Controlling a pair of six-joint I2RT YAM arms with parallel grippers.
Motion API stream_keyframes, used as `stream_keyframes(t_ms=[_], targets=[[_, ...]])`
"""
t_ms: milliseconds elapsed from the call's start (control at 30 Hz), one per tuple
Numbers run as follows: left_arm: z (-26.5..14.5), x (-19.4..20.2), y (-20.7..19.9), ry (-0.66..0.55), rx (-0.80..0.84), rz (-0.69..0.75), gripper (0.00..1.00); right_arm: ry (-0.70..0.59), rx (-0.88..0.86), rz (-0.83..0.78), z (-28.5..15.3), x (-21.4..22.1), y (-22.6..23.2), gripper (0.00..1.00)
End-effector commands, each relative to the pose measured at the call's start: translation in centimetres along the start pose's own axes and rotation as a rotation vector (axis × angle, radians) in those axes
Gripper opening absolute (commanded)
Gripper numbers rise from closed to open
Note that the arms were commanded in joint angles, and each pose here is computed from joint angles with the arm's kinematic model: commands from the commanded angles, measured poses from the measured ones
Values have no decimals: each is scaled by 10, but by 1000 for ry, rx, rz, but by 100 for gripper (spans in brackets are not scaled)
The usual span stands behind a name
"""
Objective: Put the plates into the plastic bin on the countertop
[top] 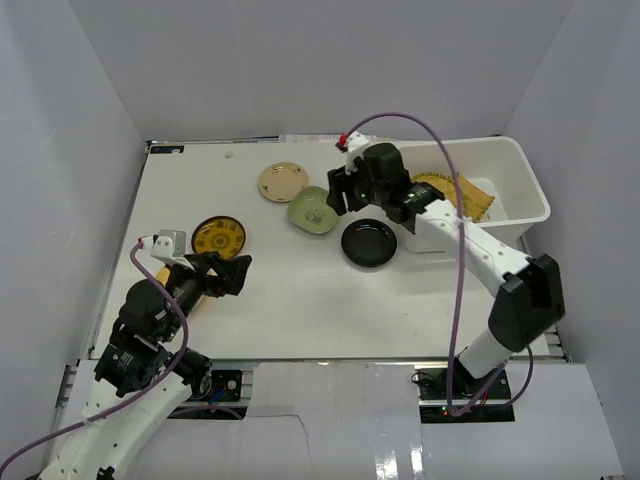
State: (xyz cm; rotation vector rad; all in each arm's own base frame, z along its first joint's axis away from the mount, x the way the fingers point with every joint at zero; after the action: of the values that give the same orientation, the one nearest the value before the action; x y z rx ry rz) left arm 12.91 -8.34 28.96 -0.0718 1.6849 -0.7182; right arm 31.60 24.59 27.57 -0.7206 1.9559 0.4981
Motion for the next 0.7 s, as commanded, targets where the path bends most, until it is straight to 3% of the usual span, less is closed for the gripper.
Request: stream_keyframes(t_ms=[0, 67, 200, 533, 667], targets=[[-3, -8, 6, -71, -52, -2, 98, 98, -102, -206, 38, 12, 20, 68], [-4, -7, 10, -87, -80, -4, 98, 127, -112, -266, 55, 17, 23, 77], [-1, -4, 11, -72, -90, -4, 98, 232, -155, -343, 97, 43, 27, 78], [7, 0, 11, -42, -90, 3, 98, 359, -183, -440, 151, 78, 31, 63], [7, -1, 11, -46, -91, 2, 98, 382, -201, -447, 164, 82, 36, 50]])
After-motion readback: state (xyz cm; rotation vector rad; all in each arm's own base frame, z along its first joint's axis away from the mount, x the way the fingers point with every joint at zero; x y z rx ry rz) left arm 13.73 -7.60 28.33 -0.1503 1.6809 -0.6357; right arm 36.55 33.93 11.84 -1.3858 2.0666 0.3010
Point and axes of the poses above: each gripper's point midway between its finger pads, its own z axis out along the fingers, its own y axis along the line the jaws close on, x = y × z, the point moved 7 cm from there along -z, back along the fingers, and after that the axes turned 5 degrees about -z, right-handed, at the moved point
